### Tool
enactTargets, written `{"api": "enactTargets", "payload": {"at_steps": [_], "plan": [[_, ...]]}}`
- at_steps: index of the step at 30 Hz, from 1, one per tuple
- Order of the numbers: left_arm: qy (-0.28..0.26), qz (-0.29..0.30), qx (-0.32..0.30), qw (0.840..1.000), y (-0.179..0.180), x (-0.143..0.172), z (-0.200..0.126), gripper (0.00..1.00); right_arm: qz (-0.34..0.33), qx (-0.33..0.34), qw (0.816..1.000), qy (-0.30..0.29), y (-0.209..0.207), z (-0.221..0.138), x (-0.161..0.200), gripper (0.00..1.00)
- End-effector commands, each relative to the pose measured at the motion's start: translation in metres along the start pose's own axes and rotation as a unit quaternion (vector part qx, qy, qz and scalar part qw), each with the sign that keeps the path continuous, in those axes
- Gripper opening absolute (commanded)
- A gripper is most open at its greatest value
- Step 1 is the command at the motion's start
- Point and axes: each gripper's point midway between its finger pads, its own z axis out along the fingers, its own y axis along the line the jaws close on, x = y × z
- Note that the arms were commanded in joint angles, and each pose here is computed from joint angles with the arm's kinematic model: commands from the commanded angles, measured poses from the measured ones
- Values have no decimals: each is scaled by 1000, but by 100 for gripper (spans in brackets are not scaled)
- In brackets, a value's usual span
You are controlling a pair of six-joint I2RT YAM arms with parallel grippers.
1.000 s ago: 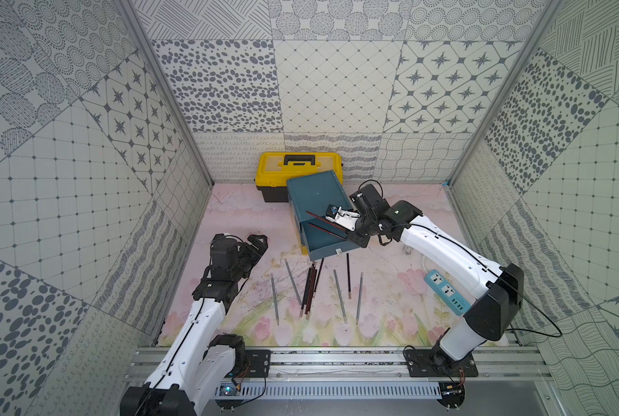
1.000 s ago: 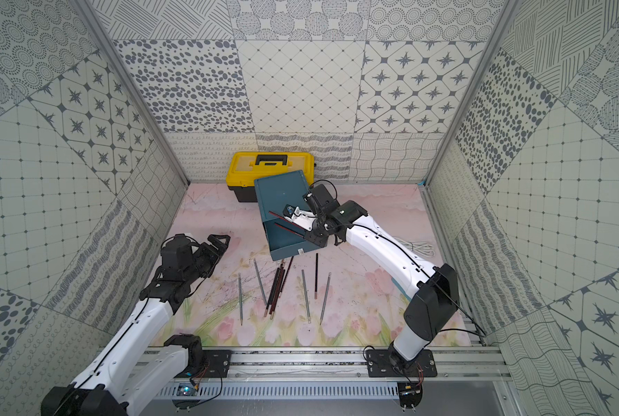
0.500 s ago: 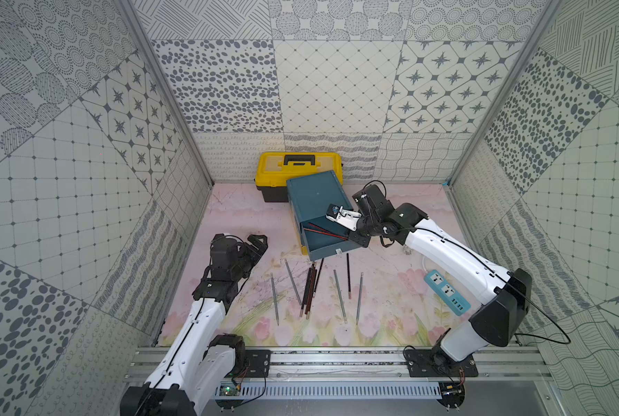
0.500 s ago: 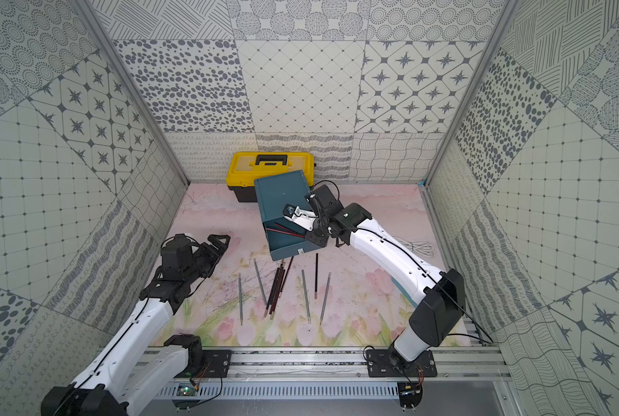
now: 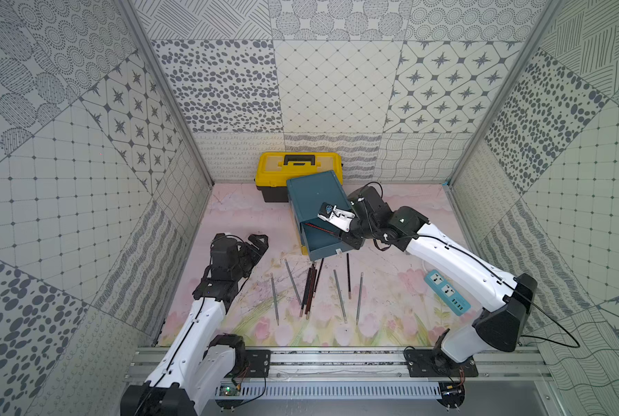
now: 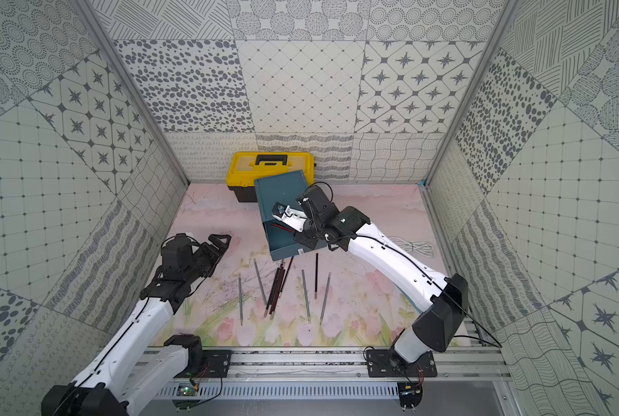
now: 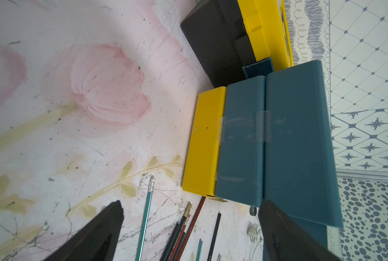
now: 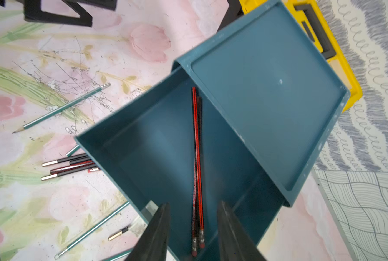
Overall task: Please place the pencils in the drawer according to their color
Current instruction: Place the pencil in the drawer, then adjust the storage box at the center of the board.
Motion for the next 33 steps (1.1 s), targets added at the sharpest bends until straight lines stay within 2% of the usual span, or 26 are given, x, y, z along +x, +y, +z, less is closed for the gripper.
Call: {"api": "enactTargets", "payload": {"at_steps": [1,6,10,14,18,21,23,29,33], "plan": [[-10,2,28,1000,-15,-9,-2,99,4,24,1000,-18,-1,7,-23,41],[-13,5,20,1000,-12,-10,-3,99,17,57,998,-22,10,5,-37,43],[-11,6,19,1000,-12,-9,-2,99,84,100,990,-44,13,-13,-51,45],[3,10,22,1000,-12,-5,0,99,150,130,978,-56,10,-32,-47,45],[39,22,19,999,-12,8,2,96,217,168,960,-63,-1,-52,-27,51],[75,38,12,996,-12,26,3,87,266,184,944,-66,-8,-65,-6,56],[97,56,6,994,-12,43,4,84,304,185,932,-67,-15,-70,9,57],[150,86,-1,985,-11,88,16,83,410,173,894,-49,-43,-68,65,58],[161,83,3,983,-14,95,32,79,441,174,879,-46,-57,-67,85,59]]}}
